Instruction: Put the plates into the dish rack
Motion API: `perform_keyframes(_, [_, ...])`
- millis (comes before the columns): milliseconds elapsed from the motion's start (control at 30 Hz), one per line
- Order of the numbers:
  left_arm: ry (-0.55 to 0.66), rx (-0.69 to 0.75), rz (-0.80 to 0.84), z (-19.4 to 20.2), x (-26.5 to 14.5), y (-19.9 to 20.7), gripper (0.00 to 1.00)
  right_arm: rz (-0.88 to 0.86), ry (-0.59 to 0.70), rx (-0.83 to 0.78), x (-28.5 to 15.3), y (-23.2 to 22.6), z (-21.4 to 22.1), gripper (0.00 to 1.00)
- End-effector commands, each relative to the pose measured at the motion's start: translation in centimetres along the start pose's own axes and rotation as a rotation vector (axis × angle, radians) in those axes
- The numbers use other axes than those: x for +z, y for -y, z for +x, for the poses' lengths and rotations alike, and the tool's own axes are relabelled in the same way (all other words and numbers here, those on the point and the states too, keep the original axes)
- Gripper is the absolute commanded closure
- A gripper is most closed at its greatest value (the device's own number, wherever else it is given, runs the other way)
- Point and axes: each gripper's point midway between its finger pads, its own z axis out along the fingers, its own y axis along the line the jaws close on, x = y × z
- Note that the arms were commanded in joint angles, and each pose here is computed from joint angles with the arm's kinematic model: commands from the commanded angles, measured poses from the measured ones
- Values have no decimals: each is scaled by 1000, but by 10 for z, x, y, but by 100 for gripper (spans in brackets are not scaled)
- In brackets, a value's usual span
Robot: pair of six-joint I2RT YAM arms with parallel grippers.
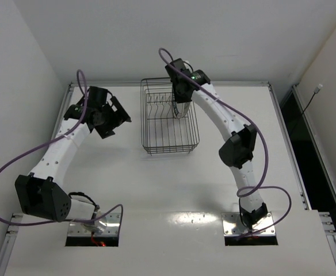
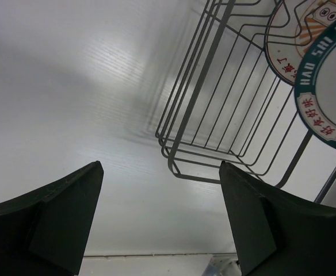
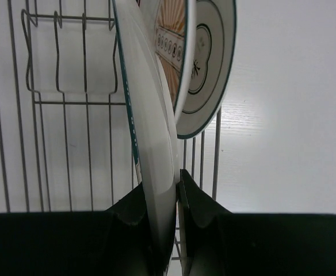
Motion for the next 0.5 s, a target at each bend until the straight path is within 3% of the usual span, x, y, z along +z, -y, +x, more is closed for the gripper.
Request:
perform_keyframes(0, [49, 67, -2, -12, -6, 15, 20, 111, 122, -20, -10, 12, -28, 100])
perform_keyframes(467, [47, 167, -84, -8, 4, 14, 20, 138, 108, -8, 44, -9, -15, 100])
